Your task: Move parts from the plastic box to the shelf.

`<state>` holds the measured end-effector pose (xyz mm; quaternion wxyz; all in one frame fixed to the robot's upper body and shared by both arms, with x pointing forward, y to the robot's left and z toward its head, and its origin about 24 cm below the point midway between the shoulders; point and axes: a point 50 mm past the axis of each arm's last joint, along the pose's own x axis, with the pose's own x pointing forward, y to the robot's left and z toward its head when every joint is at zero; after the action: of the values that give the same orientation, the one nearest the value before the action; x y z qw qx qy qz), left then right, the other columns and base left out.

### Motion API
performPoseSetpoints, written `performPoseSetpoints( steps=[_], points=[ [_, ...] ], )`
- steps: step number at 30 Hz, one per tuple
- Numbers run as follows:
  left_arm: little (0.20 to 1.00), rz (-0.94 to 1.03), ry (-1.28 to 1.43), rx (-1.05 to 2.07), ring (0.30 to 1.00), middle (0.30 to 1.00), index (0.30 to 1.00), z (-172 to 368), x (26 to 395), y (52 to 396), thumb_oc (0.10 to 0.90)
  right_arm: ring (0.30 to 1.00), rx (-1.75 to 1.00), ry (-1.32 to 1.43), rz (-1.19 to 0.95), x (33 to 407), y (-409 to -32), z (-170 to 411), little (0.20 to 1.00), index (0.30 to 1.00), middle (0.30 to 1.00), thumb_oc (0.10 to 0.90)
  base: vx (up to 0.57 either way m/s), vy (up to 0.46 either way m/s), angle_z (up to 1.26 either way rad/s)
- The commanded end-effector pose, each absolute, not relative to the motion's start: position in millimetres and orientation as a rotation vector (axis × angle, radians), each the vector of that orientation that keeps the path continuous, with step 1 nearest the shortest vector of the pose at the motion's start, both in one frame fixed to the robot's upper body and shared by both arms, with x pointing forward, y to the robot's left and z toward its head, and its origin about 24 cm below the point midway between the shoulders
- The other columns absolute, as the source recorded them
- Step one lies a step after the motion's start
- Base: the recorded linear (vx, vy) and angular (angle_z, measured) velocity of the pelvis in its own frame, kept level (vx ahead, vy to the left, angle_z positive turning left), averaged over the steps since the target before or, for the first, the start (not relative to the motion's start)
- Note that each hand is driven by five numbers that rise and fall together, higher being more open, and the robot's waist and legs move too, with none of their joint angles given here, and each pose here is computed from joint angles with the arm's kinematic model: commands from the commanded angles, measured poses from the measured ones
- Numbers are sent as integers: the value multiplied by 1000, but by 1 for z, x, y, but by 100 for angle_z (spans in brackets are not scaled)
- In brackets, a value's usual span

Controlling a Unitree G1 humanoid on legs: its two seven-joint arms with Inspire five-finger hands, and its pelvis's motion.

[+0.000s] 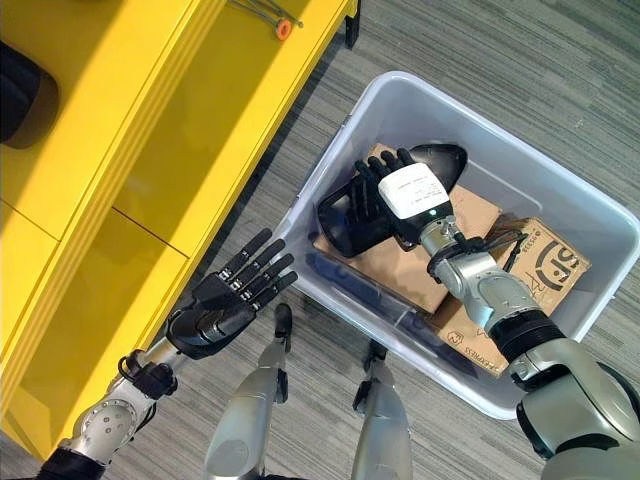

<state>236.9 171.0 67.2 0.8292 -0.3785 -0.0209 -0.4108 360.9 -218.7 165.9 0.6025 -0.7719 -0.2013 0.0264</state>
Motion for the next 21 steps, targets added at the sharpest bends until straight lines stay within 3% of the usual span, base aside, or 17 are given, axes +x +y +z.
performPoseSetpoints(
  steps=[1, 7, 21],
  points=[
    [1000, -1058, -164, -786, 1000, 1000, 1000, 92, 231, 152, 900, 1000, -1814, -479, -123, 366, -236, 206, 1000, 1000, 1000, 900, 31, -83, 3],
    [1000, -1082, -149, -784, 1000, 1000, 1000, 91, 234, 148, 900, 1000, -1833, -467, -154, 379, -235, 211, 1000, 1000, 1000, 900, 3, -21, 0],
    [1000, -1082, -165, -803, 1000, 1000, 1000, 92, 231, 149, 900, 1000, -1660, -725, -257, 367, -223, 214, 1000, 1000, 1000, 900, 0, 1, 0]
  ],
)
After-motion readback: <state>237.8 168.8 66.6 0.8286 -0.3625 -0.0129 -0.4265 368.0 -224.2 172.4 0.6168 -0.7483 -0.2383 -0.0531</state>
